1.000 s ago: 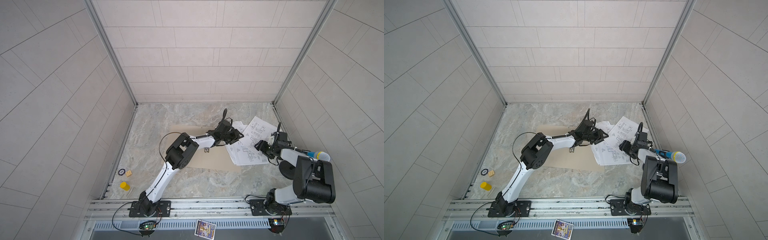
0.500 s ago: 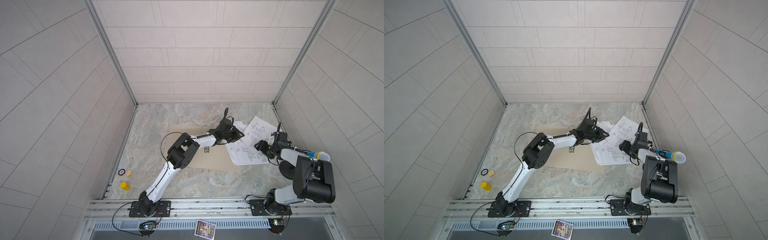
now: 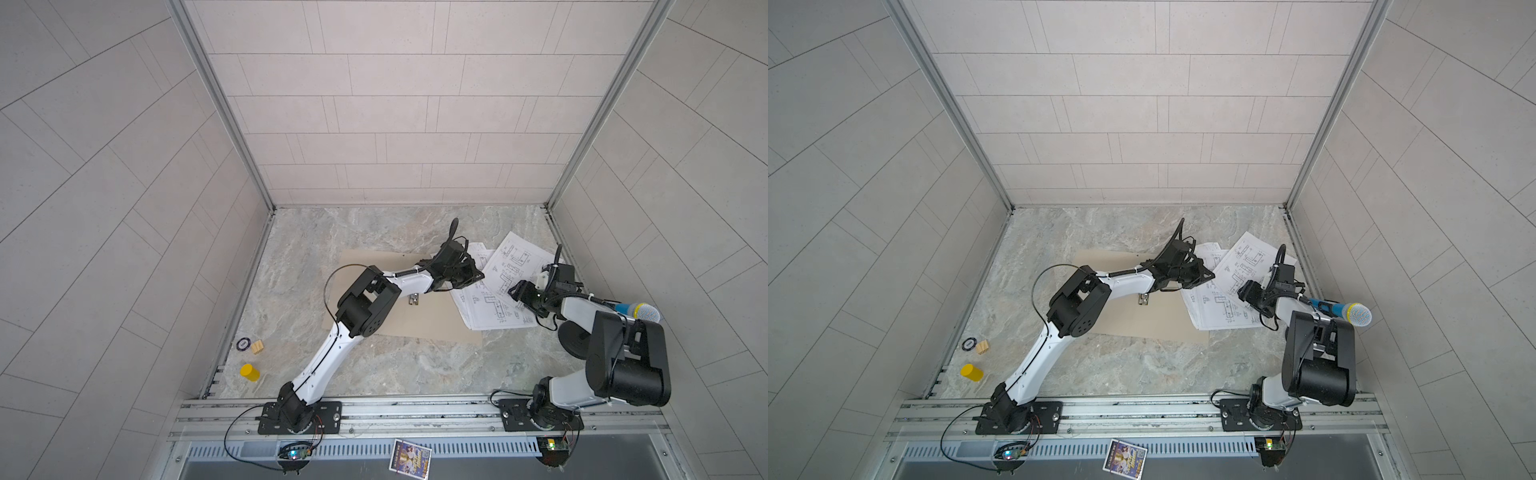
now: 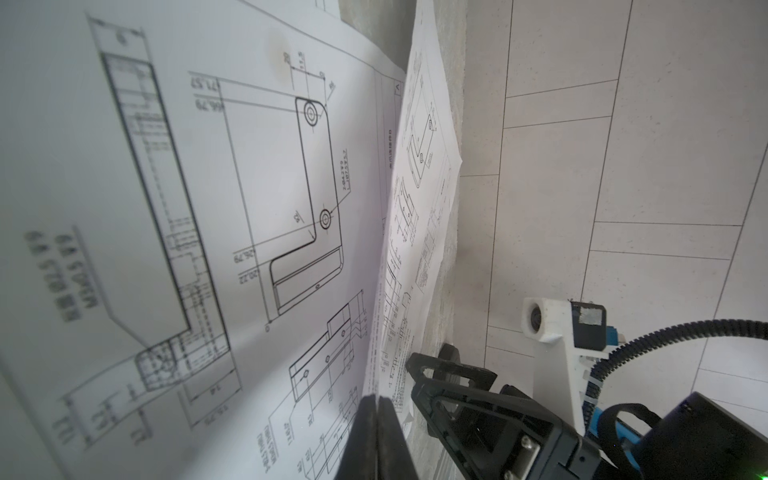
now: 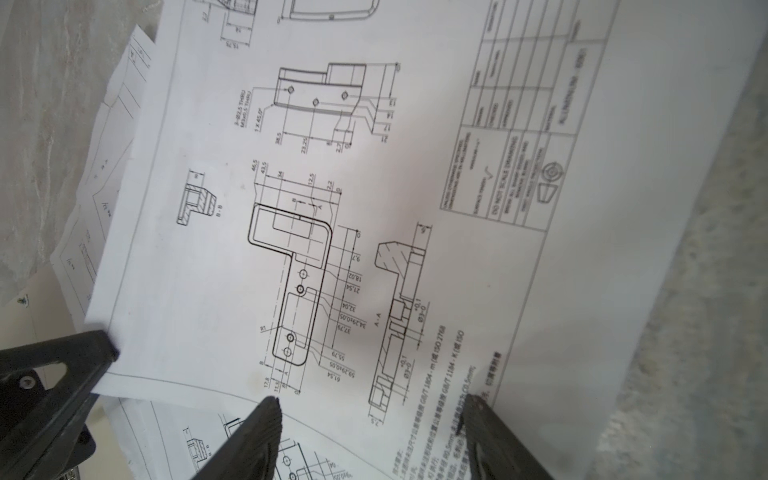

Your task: Put the files into the folder

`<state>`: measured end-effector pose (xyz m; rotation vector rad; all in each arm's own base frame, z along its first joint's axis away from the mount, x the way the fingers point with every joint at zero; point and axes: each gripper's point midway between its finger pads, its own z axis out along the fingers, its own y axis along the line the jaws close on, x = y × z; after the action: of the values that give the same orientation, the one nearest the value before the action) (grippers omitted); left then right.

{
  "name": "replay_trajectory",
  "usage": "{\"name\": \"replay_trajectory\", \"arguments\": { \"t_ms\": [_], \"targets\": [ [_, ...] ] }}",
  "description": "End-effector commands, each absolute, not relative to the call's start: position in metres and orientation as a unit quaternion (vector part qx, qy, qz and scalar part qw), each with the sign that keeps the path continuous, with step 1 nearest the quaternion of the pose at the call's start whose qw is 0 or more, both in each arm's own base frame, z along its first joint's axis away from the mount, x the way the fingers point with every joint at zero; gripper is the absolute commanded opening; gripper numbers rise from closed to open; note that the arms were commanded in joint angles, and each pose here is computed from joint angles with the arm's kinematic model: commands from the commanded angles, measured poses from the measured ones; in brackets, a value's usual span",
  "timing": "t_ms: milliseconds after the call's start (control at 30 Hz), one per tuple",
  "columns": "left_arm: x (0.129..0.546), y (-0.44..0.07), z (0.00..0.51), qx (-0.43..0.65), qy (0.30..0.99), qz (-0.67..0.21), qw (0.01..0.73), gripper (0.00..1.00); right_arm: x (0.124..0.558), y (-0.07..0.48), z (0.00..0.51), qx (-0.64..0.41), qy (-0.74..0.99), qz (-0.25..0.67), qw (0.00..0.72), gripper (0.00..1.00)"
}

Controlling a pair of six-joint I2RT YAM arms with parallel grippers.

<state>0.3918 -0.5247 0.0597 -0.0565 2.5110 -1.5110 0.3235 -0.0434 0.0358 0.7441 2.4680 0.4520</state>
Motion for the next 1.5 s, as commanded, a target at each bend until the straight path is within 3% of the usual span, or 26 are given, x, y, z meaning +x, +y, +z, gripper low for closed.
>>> {"name": "replay_trajectory", "arguments": {
  "t_ms": [0,400,767,967,1467],
  "targets": [
    [0.399,-0.520,0.105,0.000,0.838,-0.526,0.143,0.00,0.315,-0.034,0.042,0.271,0.913,0.185,0.244,0.71],
    [0.426,-0.419,0.173,-0.043,0.831,-0.508,0.222,0.00,0.331,-0.002,0.090,0.235,0.892,0.253,0.291,0.80],
    [0.412,-0.303,0.157,-0.131,0.840,-0.470,0.238,0.00,0.346,0.089,0.084,0.223,0.881,0.340,0.240,0.81],
    [0.405,-0.280,0.154,-0.166,0.843,-0.458,0.229,0.00,0.334,0.133,0.066,0.253,0.867,0.381,0.198,0.80],
    [0.392,-0.265,0.155,-0.218,0.822,-0.483,0.206,0.00,0.338,0.179,0.064,0.280,0.826,0.455,0.180,0.78]
  ]
}}
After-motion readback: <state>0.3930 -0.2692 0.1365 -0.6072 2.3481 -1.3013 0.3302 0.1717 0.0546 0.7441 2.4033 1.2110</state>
